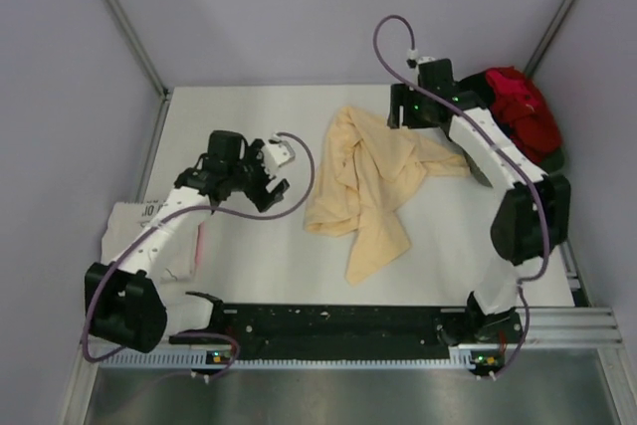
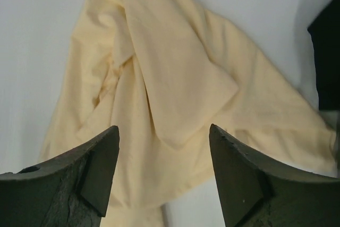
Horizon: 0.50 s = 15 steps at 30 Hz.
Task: Fold and stack the t-shirts
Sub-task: Move the tshirt to the center of the board
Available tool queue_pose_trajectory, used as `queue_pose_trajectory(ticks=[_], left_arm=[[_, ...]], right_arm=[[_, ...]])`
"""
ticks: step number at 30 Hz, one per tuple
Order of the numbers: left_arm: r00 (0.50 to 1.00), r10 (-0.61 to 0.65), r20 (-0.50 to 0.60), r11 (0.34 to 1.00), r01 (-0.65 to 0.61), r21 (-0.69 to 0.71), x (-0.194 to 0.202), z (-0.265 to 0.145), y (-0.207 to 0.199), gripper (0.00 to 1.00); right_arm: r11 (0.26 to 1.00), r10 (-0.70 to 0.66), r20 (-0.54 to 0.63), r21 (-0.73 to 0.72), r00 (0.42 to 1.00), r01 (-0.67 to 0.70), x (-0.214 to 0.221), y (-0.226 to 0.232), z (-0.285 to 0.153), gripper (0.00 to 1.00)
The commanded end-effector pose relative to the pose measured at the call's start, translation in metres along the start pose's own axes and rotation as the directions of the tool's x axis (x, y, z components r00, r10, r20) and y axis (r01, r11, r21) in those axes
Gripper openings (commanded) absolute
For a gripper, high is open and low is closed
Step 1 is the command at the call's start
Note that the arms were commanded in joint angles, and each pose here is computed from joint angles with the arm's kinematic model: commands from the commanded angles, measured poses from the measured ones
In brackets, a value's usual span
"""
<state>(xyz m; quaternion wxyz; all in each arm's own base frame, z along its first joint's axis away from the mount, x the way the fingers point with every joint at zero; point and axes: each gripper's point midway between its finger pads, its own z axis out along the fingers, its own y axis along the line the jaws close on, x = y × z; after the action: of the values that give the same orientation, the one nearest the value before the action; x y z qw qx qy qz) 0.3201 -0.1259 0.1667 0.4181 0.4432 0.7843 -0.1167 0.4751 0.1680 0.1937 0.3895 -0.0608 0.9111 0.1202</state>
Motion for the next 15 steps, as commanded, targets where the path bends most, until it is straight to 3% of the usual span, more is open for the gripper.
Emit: queue_pose_trajectory(ticks=[1, 8, 12, 14, 15], left_arm=[[0.986, 0.167, -0.014, 0.972, -0.162, 0.169, 0.001, 0.035, -0.054, 0.90], [0.954, 0.299, -0.031, 0.919, -0.279, 0.278, -0.014, 0.096, -0.105, 0.94], [0.941, 0.333, -0.069, 0.905, -0.298, 0.304, -0.012, 0.125, -0.120, 0.93], [0.941, 0.304, -0.147, 0.937, -0.268, 0.224, -0.004, 0.138, -0.106, 0.84], [0.944, 0.285, -0.164, 0.948, -0.252, 0.192, -0.005, 0.143, -0.099, 0.74]], right_arm=[[0.998, 0.040, -0.083, 0.057, 0.996, -0.035, 0.073, -0.008, -0.051, 0.68], [0.998, 0.036, -0.354, -0.026, 0.935, -0.048, 0.235, 0.027, -0.068, 0.69], [0.994, 0.096, -0.353, -0.023, 0.931, -0.111, 0.264, 0.031, -0.066, 0.69], [0.992, 0.109, -0.354, -0.023, 0.929, -0.125, 0.272, 0.030, -0.062, 0.69], [0.991, 0.117, -0.356, -0.021, 0.927, -0.133, 0.274, 0.029, -0.062, 0.69]])
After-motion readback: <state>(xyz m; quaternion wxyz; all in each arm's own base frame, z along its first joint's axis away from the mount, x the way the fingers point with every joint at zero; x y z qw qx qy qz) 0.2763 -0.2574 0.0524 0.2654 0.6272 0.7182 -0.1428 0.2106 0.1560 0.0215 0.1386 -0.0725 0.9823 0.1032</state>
